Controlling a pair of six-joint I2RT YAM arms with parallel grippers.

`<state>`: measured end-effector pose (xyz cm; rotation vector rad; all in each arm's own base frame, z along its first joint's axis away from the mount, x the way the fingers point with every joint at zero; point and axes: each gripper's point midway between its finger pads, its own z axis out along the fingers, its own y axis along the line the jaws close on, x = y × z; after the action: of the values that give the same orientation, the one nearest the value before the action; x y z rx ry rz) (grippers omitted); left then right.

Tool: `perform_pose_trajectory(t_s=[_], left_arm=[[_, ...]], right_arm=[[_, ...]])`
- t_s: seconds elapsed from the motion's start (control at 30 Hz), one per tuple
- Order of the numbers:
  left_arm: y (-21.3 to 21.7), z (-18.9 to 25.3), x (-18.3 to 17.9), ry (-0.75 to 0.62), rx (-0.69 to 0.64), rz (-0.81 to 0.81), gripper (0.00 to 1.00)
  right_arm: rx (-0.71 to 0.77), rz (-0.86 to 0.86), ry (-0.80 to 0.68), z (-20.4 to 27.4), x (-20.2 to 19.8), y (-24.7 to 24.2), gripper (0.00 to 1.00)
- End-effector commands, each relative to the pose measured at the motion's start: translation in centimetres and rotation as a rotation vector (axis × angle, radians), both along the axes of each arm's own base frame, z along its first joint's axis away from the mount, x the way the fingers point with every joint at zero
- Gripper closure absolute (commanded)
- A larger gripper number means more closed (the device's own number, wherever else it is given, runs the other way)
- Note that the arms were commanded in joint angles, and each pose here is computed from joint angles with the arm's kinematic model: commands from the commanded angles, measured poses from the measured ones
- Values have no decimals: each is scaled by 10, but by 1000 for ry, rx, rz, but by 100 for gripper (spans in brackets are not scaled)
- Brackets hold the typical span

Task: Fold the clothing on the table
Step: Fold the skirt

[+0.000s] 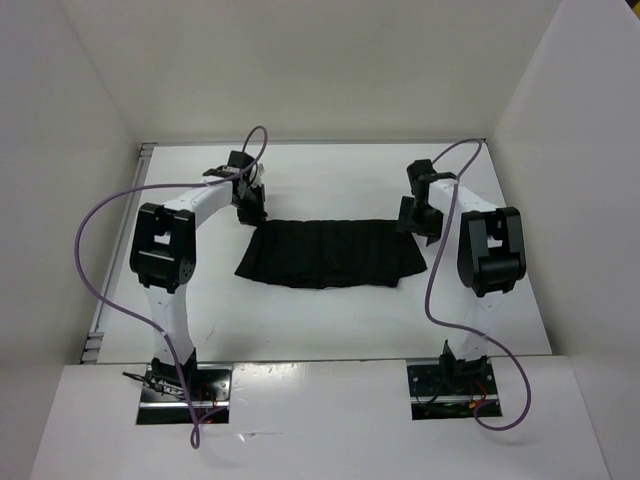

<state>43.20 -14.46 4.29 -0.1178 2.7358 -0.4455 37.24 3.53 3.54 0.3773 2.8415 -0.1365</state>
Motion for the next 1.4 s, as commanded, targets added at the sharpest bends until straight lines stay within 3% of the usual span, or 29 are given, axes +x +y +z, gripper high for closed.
perform_pose_trajectory(t_s=[0.0, 0.27, 0.37, 0.4, 0.53, 0.67, 0.77, 0.83, 0.9, 0.93, 0.97, 1.13, 1.37], left_arm=[[6, 2, 10, -8, 19, 1, 99], [-5, 44, 14, -76, -50, -27, 97], [-13, 66, 11, -109, -102, -52, 97], [-16, 72, 10, -118, -117, -60, 97], [-42, 105, -7, -146, -246, -161, 95], [-92, 109, -50, -86, -376, -344, 93], [-106, 102, -75, -63, -370, -427, 93], [-113, 84, -95, -10, -360, -460, 93], [-117, 76, -107, 21, -356, -475, 93], [-117, 70, -110, 43, -361, -475, 92], [-119, 66, -115, 55, -359, -484, 92], [-122, 66, -115, 51, -355, -484, 91], [-128, 57, -121, 82, -356, -483, 91]], right_arm=[[75, 35, -10, -15, 7, 5, 28], [282, 64, 45, -37, -4, 19, 35], [322, 81, 59, -44, -9, 26, 50], [336, 83, 69, -45, -13, 28, 62], [384, 94, 71, -46, -12, 37, 81], [404, 98, 71, -45, -13, 40, 95], [425, 106, 59, -39, -12, 43, 100], [427, 98, 43, -32, -12, 44, 100], [402, 79, 43, -29, -13, 40, 90], [394, 65, 52, -27, -18, 38, 77], [394, 66, 46, -24, -20, 38, 55], [423, 48, 22, -10, -29, 42, 50], [456, 32, -9, 0, -32, 44, 50]])
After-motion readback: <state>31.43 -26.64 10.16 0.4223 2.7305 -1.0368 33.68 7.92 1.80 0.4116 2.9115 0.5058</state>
